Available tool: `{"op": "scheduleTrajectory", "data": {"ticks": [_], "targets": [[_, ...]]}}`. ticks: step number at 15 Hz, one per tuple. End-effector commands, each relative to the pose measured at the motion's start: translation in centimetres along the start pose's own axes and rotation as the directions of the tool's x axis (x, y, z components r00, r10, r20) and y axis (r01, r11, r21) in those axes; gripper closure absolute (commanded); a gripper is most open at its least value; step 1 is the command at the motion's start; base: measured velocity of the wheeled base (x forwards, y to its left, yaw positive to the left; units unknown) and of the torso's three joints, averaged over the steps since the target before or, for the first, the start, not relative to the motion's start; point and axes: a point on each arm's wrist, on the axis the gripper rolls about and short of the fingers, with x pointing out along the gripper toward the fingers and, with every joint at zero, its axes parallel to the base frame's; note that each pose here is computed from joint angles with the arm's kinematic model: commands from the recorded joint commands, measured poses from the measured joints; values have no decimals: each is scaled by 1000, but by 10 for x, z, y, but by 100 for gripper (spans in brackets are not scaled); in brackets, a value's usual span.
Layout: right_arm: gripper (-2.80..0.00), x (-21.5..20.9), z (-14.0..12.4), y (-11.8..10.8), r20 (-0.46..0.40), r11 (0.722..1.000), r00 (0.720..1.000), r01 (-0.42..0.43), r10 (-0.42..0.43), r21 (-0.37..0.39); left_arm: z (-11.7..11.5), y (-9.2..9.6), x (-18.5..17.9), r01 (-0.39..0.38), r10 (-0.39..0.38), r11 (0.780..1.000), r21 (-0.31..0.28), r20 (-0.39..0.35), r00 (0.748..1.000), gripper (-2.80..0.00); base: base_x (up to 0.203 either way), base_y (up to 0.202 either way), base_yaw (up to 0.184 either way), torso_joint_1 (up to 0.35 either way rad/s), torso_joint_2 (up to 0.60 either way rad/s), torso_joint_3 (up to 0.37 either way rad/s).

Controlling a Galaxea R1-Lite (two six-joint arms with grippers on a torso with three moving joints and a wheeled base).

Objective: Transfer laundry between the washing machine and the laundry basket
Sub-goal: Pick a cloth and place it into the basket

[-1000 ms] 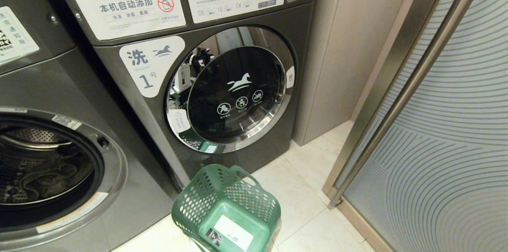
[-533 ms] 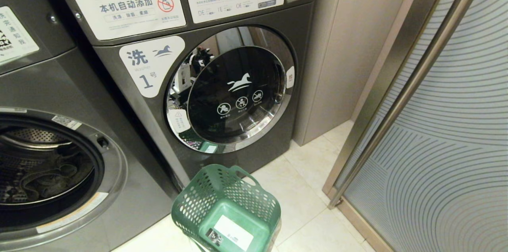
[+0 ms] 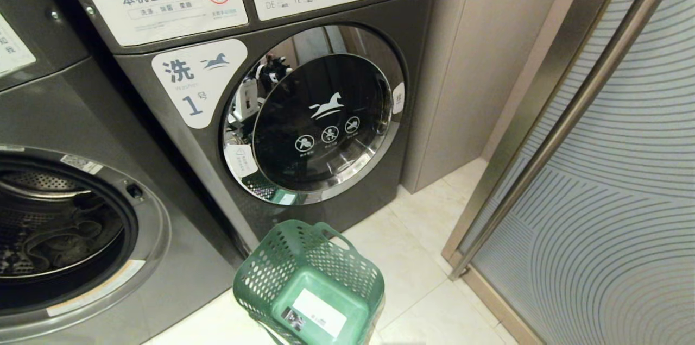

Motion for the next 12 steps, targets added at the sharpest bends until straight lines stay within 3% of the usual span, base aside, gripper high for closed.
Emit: {"op": "scheduleTrajectory", "data": {"ticks": [1,12], "targets": [[0,0,0,0,-1,1000,1000,-2,2,0,0,0,0,0,0,1000,0,0,1000,0,0,0,0,2,12,-179],[0,0,0,0,-1,1000,1000,-1,1,3,0,0,0,0,0,1000,1,1,1000,0,0,0,0,4,0,-195]]}}
